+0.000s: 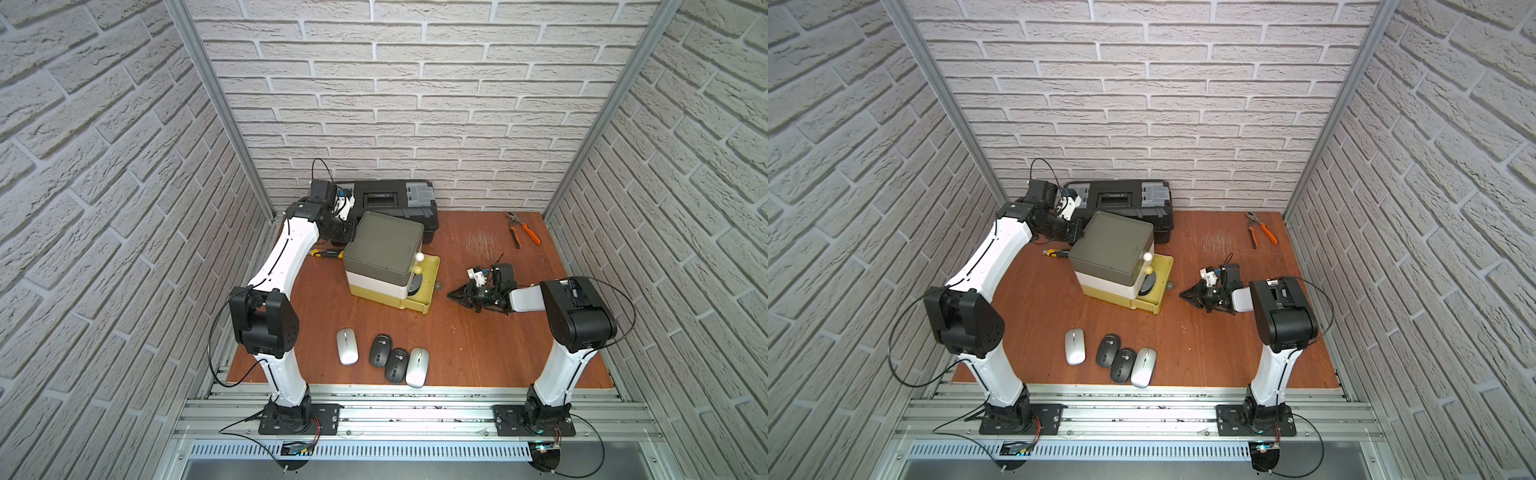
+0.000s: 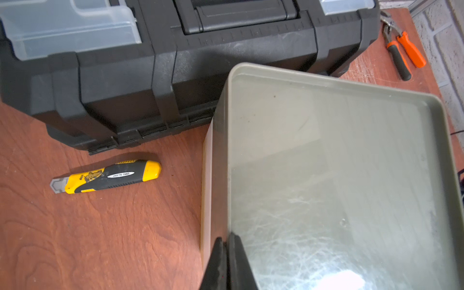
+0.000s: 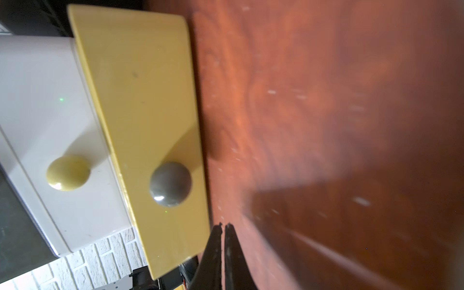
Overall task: Take the mice out of the drawer
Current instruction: Open the drawer in the storage box.
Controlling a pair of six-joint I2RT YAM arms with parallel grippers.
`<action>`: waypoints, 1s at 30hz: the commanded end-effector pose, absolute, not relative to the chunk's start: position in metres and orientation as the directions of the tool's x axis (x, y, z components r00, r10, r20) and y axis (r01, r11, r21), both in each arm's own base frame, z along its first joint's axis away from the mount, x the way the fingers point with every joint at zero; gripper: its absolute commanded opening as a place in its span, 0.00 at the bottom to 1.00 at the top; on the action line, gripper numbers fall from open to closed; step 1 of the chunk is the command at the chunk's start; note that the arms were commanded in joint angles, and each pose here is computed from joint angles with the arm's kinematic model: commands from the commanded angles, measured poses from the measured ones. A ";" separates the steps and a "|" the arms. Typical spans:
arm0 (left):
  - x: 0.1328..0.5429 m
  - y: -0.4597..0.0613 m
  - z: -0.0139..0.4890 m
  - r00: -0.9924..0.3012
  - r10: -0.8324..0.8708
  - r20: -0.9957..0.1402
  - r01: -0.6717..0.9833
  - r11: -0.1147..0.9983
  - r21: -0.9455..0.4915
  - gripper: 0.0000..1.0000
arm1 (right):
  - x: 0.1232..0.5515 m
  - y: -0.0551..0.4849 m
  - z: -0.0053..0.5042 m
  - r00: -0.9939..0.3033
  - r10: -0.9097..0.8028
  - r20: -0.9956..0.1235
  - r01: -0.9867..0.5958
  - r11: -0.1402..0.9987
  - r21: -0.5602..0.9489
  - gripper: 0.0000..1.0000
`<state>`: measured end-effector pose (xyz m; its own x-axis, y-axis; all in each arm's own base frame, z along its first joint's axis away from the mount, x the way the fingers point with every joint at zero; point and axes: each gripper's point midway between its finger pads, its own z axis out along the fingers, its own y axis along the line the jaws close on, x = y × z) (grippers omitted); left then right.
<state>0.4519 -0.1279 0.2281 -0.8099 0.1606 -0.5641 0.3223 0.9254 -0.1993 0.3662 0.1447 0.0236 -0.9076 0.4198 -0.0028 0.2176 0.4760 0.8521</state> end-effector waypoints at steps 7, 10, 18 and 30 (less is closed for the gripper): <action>0.422 -0.104 0.152 -0.917 0.237 -0.320 0.299 0.941 -0.159 0.00 | 0.371 0.147 0.060 -0.923 0.361 -0.136 0.096 0.556 0.825 0.40; 0.420 -0.105 0.150 -0.919 0.239 -0.315 0.300 0.940 -0.163 0.00 | 0.372 0.147 0.079 -0.929 0.270 -0.255 0.029 0.738 0.674 0.63; 0.415 -0.110 0.147 -0.912 0.256 -0.321 0.321 0.932 -0.168 0.00 | 0.394 0.159 0.112 -0.930 0.154 -0.335 -0.030 0.874 0.485 0.71; 0.409 -0.109 0.153 -0.900 0.261 -0.350 0.330 0.932 -0.153 0.00 | 0.410 0.171 0.091 -0.957 0.056 -0.284 -0.032 0.955 0.296 0.72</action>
